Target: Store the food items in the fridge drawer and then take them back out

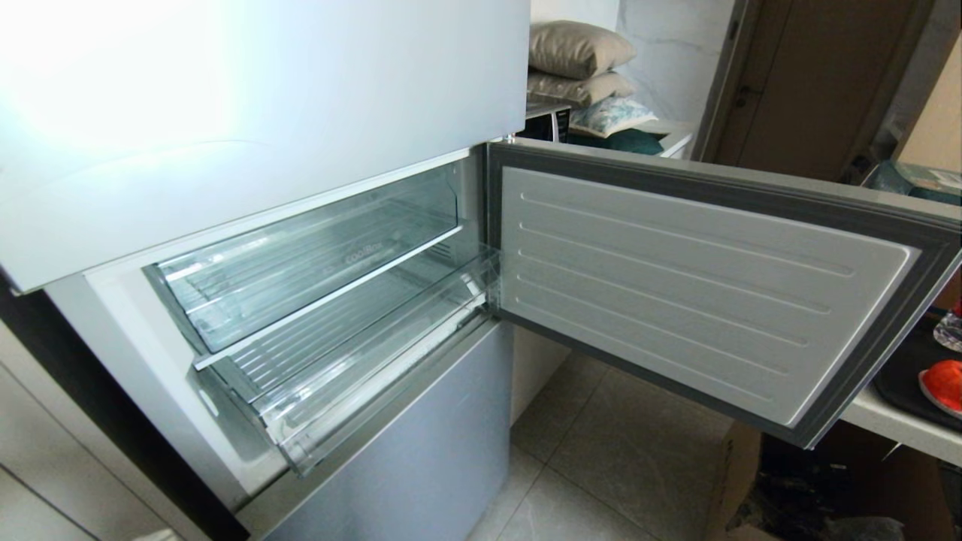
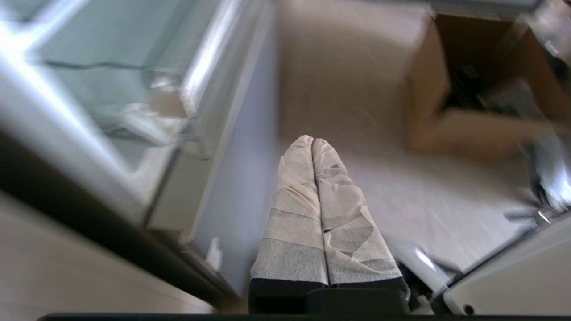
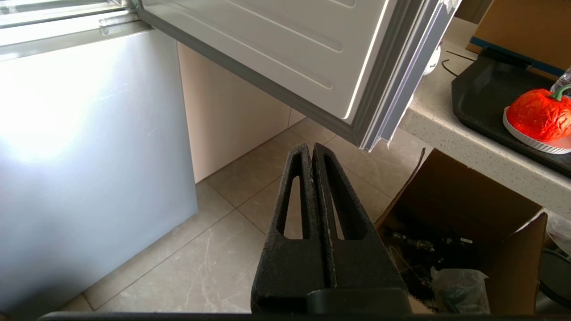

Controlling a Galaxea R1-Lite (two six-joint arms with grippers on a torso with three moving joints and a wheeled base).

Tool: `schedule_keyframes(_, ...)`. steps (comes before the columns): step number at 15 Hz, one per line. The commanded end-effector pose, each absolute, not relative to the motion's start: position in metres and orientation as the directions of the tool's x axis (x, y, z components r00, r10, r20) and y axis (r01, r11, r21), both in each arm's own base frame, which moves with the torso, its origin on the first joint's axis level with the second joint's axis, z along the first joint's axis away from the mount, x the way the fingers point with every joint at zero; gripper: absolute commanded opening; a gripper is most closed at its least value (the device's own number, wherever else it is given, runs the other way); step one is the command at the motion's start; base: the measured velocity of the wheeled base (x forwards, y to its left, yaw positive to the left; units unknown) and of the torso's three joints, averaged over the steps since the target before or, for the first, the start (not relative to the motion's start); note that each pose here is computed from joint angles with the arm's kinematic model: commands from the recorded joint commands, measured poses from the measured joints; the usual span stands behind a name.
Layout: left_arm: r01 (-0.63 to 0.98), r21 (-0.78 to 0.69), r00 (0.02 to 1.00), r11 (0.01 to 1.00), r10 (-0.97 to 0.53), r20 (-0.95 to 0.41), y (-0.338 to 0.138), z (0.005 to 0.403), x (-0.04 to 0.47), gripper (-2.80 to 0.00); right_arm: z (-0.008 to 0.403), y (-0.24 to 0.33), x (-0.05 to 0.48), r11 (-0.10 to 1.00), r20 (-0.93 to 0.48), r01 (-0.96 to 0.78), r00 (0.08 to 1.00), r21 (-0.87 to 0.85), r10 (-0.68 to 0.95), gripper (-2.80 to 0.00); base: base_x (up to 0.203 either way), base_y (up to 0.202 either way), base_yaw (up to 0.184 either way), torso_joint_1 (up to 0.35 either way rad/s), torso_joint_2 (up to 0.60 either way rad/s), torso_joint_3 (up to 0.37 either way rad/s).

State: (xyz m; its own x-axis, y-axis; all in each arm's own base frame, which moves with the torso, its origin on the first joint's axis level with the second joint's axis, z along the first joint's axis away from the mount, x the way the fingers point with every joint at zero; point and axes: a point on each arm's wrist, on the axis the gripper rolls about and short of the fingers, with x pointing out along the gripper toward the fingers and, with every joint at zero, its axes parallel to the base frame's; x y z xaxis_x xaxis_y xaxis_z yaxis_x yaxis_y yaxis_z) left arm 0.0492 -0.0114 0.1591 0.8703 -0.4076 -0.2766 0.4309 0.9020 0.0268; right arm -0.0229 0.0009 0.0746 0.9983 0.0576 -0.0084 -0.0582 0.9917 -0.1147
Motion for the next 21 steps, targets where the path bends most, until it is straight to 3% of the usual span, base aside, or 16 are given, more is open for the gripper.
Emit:
schedule_keyframes(1,0.483,-0.018,0.778,0.875,-0.439,-0.449,-0.019,0.146,0.105,-2.8,0.075,0.001,-0.023,0.991,-0.011,-0.059,0.998,-0.116,0.059,-2.8,0.0,0.0,0.0,0.0,0.0,0.0)
schedule_keyframes(8,0.554,0.06,0.672,0.831,-0.403,-0.622,-0.062,0.098,0.178,-2.8,0.075,0.001,-0.023,0.992,-0.011,-0.059,0.998,-0.116,0.058,-2.8,0.0,0.0,0.0,0.0,0.0,0.0)
schedule_keyframes(15,0.374,0.191,0.791,0.907,-0.205,-0.576,-0.077,0.071,0.227,-2.8,0.075,0.001,-0.023,0.992,-0.011,-0.059,0.998,-0.116,0.058,-2.8,0.0,0.0,0.0,0.0,0.0,0.0)
schedule_keyframes(21,0.177,0.271,0.913,0.946,-0.054,-0.405,-0.085,0.035,0.268,-2.8,0.075,0.001,-0.023,0.991,-0.011,-0.061,0.998,-0.116,0.06,-2.8,0.0,0.0,0.0,0.0,0.0,0.0)
